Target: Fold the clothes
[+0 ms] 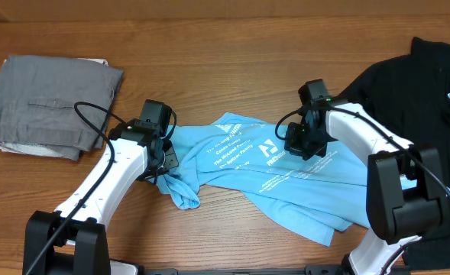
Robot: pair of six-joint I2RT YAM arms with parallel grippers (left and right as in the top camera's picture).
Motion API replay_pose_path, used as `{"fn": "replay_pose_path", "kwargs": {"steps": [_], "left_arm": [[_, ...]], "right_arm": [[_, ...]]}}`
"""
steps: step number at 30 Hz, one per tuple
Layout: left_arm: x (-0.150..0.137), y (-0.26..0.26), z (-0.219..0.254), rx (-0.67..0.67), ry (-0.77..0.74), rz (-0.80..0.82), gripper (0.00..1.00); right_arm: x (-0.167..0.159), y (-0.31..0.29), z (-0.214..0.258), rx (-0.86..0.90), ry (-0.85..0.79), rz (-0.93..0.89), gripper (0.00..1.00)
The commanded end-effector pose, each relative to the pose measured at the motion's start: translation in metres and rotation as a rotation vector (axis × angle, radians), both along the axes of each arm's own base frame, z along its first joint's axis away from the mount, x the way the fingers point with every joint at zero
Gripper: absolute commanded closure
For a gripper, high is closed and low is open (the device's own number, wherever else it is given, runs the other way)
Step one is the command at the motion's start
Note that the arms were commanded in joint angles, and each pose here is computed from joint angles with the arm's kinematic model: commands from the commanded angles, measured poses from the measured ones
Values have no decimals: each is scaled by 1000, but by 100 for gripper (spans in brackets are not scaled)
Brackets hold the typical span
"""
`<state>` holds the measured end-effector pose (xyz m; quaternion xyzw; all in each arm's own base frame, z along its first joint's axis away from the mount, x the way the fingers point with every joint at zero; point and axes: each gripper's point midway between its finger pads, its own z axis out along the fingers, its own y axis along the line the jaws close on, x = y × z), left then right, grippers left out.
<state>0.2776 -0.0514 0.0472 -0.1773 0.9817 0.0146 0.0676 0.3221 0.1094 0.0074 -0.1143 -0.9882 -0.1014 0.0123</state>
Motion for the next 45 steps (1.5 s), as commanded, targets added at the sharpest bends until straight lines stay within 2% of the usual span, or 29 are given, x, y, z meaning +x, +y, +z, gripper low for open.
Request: {"fn": "replay_pose_path", "kwargs": {"steps": [1,8,13,21,26,37,41,45], "left_arm": [[1,-2,5,-20,-23,-4,96],[7,-5,6,-32,-45,-6,96],[9,-5,6,-35,-55,-6,96],[15,-6,5,-40,-81,-6,96],[18,-7,-6,-48,-118,-6,96],[22,-1,-15,-19,-154,1,96],[23,-2,-15,-20,-159,1,96],[22,-1,-15,-20,-157,1,96]], "right_arm": [[4,11,-3,15,-25,19,96],[16,33,-38,24,-45,48,96],[53,51,-57,78,-166,42,96],[123,67,-20,210,-380,-104,96],[150,87,-9,272,-513,-96,96],[165,147,-9,380,-663,14,96],[174,156,21,393,-682,135,96],[192,120,75,319,-659,145,96]]}}
